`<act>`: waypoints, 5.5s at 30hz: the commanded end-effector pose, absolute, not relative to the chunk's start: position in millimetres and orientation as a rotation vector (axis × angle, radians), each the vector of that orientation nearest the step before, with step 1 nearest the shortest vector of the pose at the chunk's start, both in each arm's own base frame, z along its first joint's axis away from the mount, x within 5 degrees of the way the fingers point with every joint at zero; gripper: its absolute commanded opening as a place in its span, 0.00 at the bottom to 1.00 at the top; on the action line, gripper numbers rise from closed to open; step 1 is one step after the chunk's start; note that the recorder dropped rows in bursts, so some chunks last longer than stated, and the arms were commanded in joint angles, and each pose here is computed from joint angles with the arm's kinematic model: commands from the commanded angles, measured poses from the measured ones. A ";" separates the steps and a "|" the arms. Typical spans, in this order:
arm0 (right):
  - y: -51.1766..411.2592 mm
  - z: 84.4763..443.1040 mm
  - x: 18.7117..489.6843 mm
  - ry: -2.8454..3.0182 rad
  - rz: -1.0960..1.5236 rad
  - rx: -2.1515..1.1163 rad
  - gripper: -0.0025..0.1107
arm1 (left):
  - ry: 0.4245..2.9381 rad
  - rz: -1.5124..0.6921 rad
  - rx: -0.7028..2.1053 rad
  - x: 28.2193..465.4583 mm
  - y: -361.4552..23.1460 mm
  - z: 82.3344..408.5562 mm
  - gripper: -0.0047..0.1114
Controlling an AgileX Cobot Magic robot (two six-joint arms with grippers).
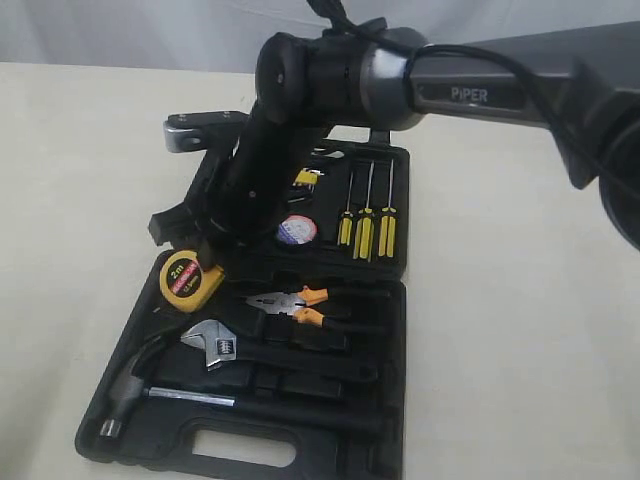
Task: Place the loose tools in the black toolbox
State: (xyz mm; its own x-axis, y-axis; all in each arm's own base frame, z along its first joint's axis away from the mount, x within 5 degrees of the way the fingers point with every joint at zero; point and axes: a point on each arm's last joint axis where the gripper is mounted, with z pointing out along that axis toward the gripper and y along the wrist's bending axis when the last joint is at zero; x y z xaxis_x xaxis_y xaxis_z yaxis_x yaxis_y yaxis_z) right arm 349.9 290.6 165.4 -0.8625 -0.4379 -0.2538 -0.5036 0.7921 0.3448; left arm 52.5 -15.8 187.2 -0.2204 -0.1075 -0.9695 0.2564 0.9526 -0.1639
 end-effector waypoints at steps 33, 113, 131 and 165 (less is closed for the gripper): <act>313.6 182.5 345.9 2.614 0.490 -1.120 0.49 | 1.765 -0.346 0.111 52.4 -16.3 188.5 0.04; 343.1 150.7 342.6 2.787 0.591 -1.193 0.82 | 1.765 -0.346 0.111 52.4 -16.3 188.5 0.04; 316.9 176.3 362.2 2.744 0.110 -1.004 0.49 | 1.765 -0.346 0.111 52.4 -16.3 188.5 0.04; 356.3 153.5 339.4 2.659 0.161 -1.117 0.02 | 1.765 -0.346 0.111 52.4 -16.3 188.5 0.04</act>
State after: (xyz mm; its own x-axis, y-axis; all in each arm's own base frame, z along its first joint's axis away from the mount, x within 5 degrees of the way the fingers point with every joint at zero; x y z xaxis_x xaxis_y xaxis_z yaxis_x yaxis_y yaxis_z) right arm 339.0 356.5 158.8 -0.6765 -0.6786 -0.2862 -0.7096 0.7046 0.0065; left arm 52.5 -15.8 187.2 -0.2204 -0.1075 -0.9695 0.2564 0.9526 -0.1639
